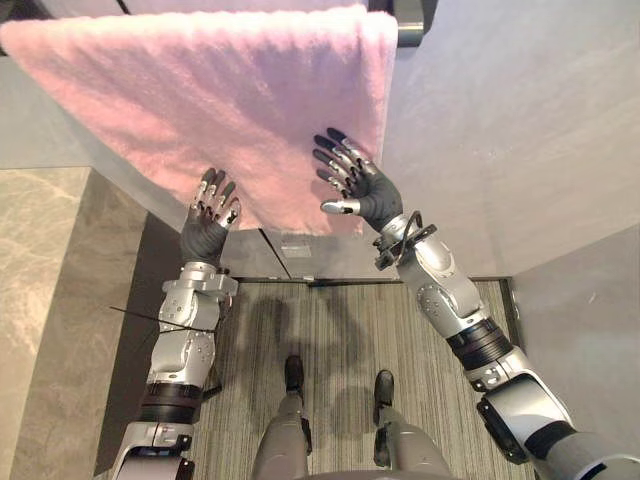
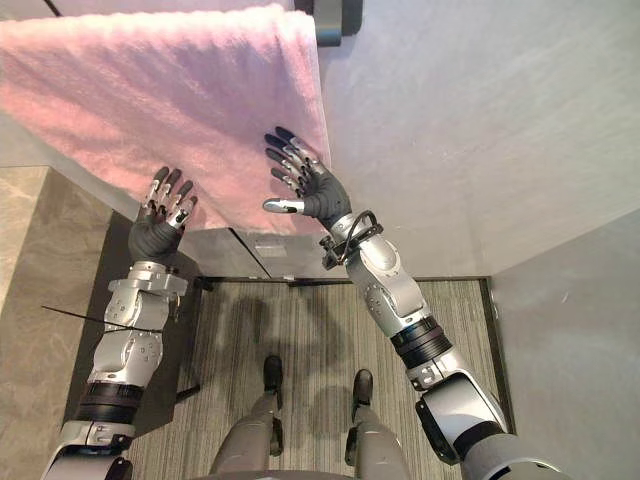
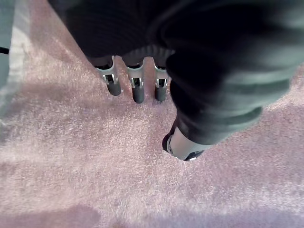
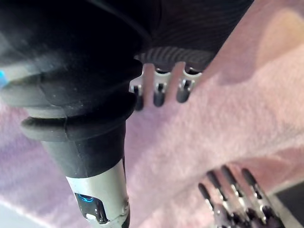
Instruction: Organize washtable
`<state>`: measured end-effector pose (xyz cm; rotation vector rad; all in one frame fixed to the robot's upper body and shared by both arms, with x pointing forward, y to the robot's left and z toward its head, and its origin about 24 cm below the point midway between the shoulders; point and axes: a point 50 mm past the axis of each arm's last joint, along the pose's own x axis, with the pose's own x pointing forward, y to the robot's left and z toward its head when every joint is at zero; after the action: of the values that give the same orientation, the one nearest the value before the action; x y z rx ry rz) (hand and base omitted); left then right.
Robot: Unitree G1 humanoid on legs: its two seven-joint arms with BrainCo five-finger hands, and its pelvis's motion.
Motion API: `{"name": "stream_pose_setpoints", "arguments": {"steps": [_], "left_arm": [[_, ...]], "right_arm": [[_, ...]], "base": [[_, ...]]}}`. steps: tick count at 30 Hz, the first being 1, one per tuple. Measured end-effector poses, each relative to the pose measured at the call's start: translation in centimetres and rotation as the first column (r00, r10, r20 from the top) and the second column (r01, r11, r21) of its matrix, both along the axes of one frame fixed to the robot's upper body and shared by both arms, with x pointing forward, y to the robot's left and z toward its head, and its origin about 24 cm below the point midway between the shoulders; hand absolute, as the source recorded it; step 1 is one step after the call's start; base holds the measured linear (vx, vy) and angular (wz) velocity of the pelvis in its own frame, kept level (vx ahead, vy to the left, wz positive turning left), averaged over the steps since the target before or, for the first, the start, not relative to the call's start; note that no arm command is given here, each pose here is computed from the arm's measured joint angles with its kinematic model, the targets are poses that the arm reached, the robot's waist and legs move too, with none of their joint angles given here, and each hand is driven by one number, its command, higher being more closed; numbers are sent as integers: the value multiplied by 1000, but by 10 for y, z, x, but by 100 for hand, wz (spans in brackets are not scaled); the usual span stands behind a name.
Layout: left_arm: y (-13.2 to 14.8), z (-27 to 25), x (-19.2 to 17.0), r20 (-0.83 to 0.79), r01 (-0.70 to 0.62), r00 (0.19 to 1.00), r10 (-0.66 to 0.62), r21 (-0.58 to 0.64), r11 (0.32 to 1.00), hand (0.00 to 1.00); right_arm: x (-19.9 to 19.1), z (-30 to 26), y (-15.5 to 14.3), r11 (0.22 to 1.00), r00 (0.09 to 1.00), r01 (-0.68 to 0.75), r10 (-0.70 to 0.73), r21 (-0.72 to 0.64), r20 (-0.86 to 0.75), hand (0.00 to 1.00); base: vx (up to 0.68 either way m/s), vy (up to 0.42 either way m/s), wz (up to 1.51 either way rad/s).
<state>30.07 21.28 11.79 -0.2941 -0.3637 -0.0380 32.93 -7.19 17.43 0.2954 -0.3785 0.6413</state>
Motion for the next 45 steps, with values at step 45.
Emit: {"name": "stream_pose_setpoints", "arguments": {"steps": [45], "left_arm": [[-18,-281,-264,-985,-480,70,158,105,871,0]], "right_arm": [[-276,-322,-135,602,-214,457,-641,-655,-737,0]], "base": [[15,7,-8]]}}
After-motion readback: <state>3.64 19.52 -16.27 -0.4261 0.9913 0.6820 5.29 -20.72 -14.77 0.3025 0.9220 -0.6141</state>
